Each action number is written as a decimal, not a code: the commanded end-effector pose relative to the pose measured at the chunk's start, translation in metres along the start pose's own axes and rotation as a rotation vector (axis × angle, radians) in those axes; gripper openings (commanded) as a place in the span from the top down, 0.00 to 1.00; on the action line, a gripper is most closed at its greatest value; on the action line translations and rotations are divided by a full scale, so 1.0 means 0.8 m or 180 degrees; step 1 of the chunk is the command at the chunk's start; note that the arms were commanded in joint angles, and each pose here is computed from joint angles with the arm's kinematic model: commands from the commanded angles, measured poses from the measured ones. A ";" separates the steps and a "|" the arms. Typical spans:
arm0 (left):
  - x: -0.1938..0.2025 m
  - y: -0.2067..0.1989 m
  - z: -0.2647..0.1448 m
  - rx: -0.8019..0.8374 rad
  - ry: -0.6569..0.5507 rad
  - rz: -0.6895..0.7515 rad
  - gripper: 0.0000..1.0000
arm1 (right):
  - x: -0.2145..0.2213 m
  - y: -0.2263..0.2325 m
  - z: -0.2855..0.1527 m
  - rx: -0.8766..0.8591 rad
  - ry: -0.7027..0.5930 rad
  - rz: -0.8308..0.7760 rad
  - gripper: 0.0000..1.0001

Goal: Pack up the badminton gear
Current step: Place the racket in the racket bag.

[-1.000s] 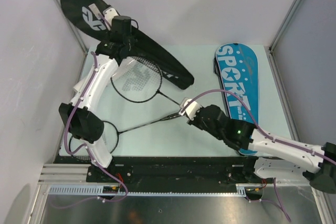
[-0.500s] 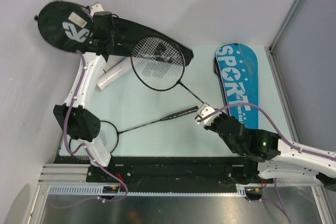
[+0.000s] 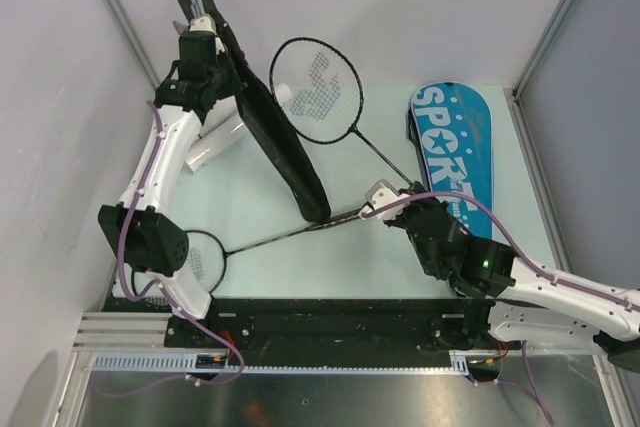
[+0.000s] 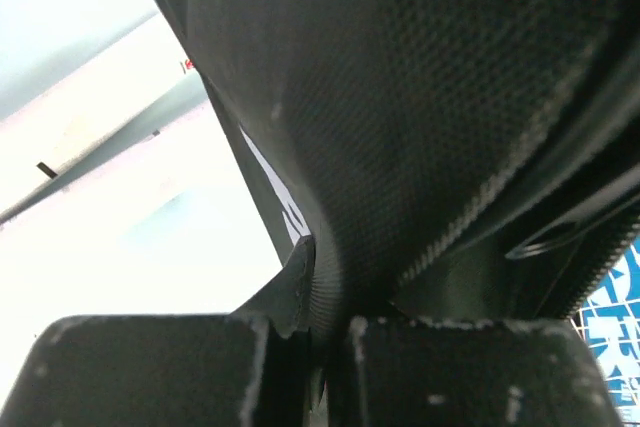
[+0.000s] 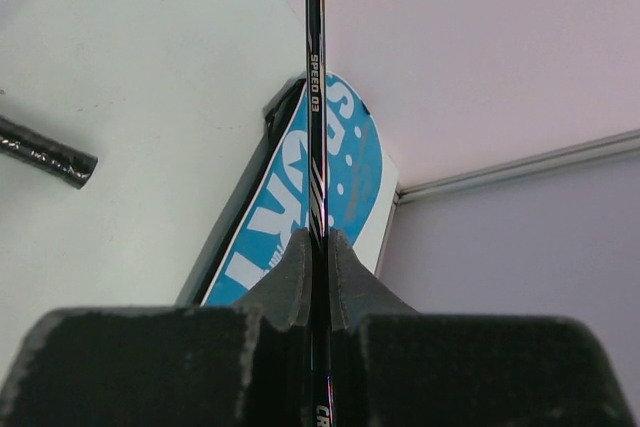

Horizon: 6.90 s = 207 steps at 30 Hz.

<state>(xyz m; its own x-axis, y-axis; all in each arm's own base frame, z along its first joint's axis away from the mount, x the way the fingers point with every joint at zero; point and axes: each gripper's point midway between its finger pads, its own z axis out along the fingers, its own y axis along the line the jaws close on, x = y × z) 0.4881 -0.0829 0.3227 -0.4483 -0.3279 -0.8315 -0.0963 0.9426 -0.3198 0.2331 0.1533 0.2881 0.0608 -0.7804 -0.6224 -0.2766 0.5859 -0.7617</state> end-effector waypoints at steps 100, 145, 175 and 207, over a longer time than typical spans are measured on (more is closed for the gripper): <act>0.181 -0.170 -0.052 0.3112 0.1750 -0.0326 0.96 | -0.006 -0.050 -0.007 -0.0743 -0.0584 0.1570 1.00; 0.279 -0.292 -0.095 0.2744 0.1870 0.1376 1.00 | -0.063 0.022 0.169 -0.1397 -0.1103 0.2425 1.00; 0.317 -0.290 -0.059 0.2499 0.1912 0.1302 0.89 | -0.104 -0.017 0.178 -0.0605 -0.0795 0.1732 1.00; 0.370 -0.299 -0.079 0.2778 0.1850 0.0884 1.00 | -0.062 0.069 0.217 -0.0489 -0.0549 0.2264 1.00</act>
<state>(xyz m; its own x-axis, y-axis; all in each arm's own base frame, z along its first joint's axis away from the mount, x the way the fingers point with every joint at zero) 0.3488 -0.3777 0.1186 -0.8042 0.1764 -0.5676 0.4993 0.7187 -0.4840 0.3648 0.2481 0.2296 -0.1535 -0.2616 -0.9529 -0.3509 0.9159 -0.1949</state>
